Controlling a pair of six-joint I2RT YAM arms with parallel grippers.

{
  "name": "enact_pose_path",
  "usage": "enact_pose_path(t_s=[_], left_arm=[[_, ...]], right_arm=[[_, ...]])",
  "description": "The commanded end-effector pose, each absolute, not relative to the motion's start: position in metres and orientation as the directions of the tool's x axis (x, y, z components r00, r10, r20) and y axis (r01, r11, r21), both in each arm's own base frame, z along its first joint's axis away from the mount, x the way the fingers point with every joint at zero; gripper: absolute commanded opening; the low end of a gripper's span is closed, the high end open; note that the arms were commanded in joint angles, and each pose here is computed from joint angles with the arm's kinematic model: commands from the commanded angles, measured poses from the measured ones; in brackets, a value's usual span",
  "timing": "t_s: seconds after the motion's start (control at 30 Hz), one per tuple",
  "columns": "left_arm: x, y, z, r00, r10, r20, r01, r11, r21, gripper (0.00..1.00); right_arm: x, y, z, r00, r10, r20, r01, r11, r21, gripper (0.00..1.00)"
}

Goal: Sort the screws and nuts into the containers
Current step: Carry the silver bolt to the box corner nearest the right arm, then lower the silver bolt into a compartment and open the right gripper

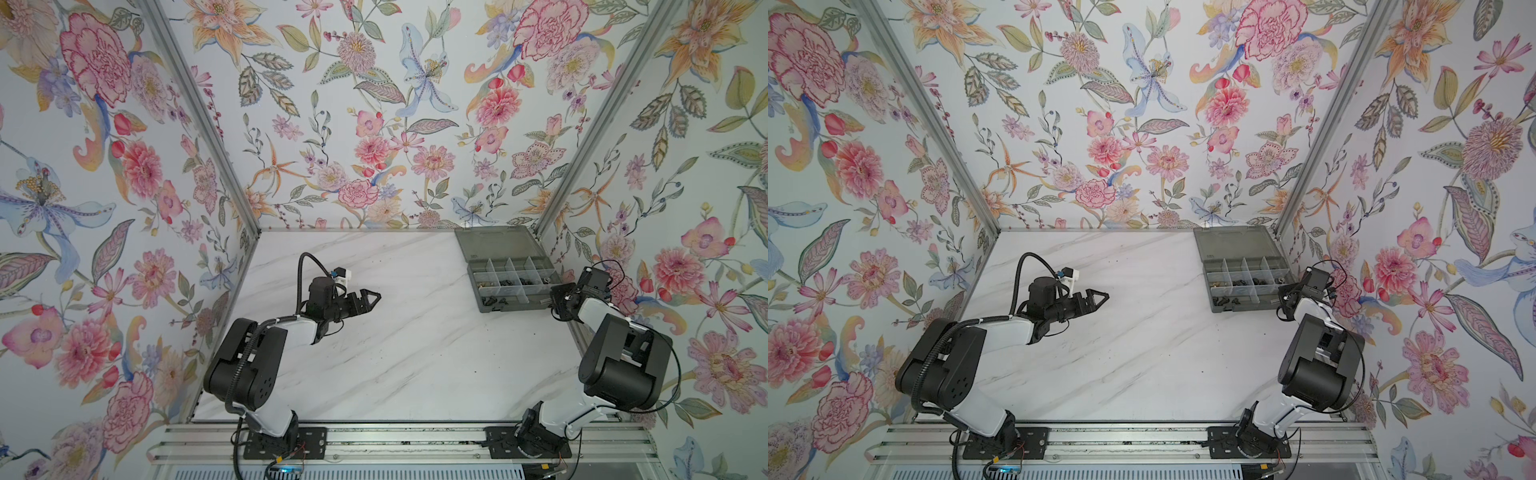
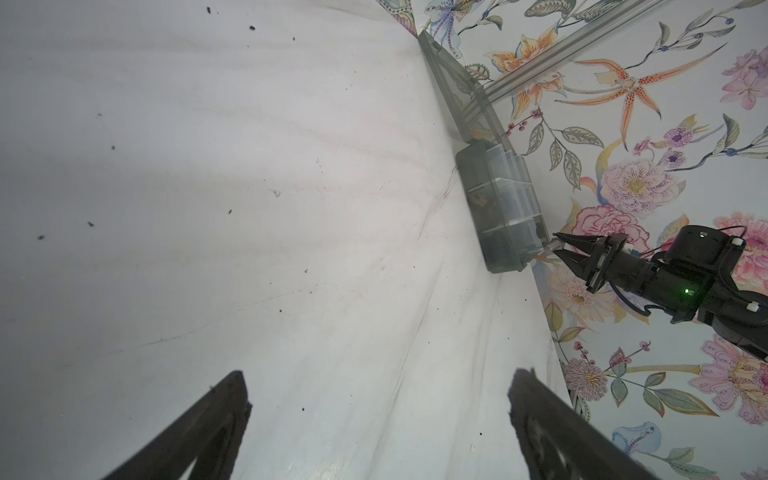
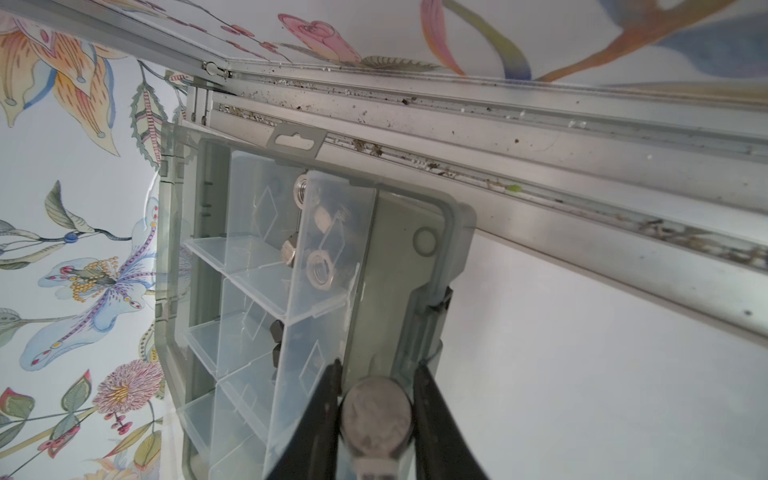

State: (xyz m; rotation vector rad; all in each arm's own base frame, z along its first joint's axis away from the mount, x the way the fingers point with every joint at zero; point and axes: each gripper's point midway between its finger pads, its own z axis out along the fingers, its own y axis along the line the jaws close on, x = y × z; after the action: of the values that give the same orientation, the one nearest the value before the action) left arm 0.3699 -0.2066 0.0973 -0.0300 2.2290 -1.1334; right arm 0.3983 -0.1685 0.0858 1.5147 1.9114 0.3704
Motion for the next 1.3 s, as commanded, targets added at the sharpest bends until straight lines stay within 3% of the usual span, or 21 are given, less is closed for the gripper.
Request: enact_pose_path(t_s=[0.0,0.7,1.07,1.27], left_arm=[[0.379,-0.202,0.111,-0.772,-0.301,-0.559,0.27,0.641,-0.718,0.99],[0.379,-0.203,0.11,-0.776,-0.299,-0.556,0.271,0.637,-0.721,0.99],[0.379,-0.203,0.111,-0.775,-0.3,-0.556,0.273,0.635,-0.722,0.99],[0.379,-0.203,0.111,-0.774,-0.3,-0.558,0.275,0.634,-0.723,0.99]], right_arm=[[0.411,-0.171,0.095,-0.074,0.942,-0.328,0.731,0.275,0.625,0.0],[0.418,-0.171,0.079,-0.024,0.963,-0.268,0.737,0.198,0.646,0.0],[0.418,-0.17,0.077,-0.036,0.962,-0.272,0.738,0.209,0.642,0.31],[0.418,-0.171,0.084,-0.04,0.957,-0.286,0.727,0.224,0.649,0.34]])
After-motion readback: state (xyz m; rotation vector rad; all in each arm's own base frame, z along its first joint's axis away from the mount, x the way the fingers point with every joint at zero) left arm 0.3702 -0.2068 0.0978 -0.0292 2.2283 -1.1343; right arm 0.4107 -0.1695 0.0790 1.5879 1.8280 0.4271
